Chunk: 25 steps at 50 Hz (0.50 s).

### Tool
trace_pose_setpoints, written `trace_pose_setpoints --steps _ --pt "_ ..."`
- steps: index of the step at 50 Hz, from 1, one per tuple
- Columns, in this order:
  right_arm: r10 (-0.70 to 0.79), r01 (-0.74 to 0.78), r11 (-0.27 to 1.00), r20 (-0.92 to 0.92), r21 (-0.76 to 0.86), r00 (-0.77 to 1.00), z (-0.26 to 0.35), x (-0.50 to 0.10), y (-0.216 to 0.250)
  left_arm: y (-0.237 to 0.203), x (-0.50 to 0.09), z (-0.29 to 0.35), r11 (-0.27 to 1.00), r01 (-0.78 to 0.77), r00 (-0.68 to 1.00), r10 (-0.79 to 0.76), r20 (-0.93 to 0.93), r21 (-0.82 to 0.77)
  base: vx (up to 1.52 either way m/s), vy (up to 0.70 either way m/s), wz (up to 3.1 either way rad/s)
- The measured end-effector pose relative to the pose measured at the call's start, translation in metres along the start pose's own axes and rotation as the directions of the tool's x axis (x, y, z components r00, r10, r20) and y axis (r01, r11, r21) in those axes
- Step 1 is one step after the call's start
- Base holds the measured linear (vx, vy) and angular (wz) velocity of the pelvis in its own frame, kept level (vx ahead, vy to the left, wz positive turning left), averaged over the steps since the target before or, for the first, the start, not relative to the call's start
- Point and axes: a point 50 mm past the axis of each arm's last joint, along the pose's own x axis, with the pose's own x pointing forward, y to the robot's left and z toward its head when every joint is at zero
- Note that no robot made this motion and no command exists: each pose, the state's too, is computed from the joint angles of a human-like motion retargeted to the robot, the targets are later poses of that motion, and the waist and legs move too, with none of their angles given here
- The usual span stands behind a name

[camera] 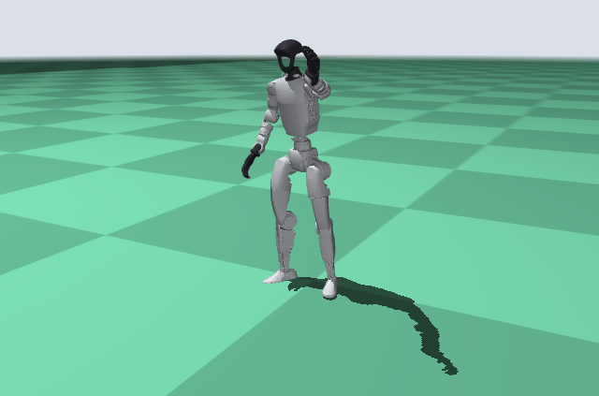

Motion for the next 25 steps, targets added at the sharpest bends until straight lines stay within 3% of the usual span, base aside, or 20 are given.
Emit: trace_pose_setpoints --steps 4,8,10,13,16,19,22,25 --pt "0.111 -0.110 0.992 0.011 -0.062 0.994 -0.009 -0.007 0.011 -0.021 -0.027 -0.007 0.907 0.306 0.917 -0.363 0.167 0.290 0.03 0.07 0.53" --pt "0.166 -0.163 0.982 0.030 -0.096 0.986 -0.013 -0.013 0.019 -0.021 -0.043 -0.026 0.746 0.343 0.839 -0.517 0.171 0.571 0.03 0.07 0.51" --pt "0.155 -0.151 0.984 0.035 -0.096 0.987 -0.012 -0.013 0.020 -0.011 -0.044 -0.043 0.747 0.298 0.885 -0.449 0.122 0.595 0.02 0.04 0.28" --pt "0.107 -0.103 0.991 0.035 -0.083 0.994 -0.009 -0.011 0.020 0.014 -0.041 -0.068 0.857 0.153 0.985 -0.174 -0.004 0.492 0.00 0.00 0.00" --pt "0.048 -0.046 0.997 0.029 -0.055 0.998 -0.006 -0.009 0.018 0.041 -0.041 -0.087 0.949 -0.111 0.971 0.167 -0.173 0.294 0.01 -0.02 -0.19" --pt "-0.019 0.019 1.000 0.003 -0.012 1.000 -0.005 -0.006 0.013 0.058 -0.048 -0.097 0.913 -0.399 0.845 0.404 -0.349 0.088 0.00 0.01 0.10" --pt "-0.061 0.061 0.998 -0.013 0.018 0.998 -0.004 -0.005 0.009 0.060 -0.064 -0.107 0.873 -0.488 0.789 0.450 -0.418 0.017 0.00 0.00 0.00" --pt "-0.047 0.047 0.999 -0.008 0.003 0.999 -0.007 -0.006 0.007 0.053 -0.093 -0.122 0.952 -0.295 0.889 0.304 -0.342 0.080 0.02 0.01 0.17"
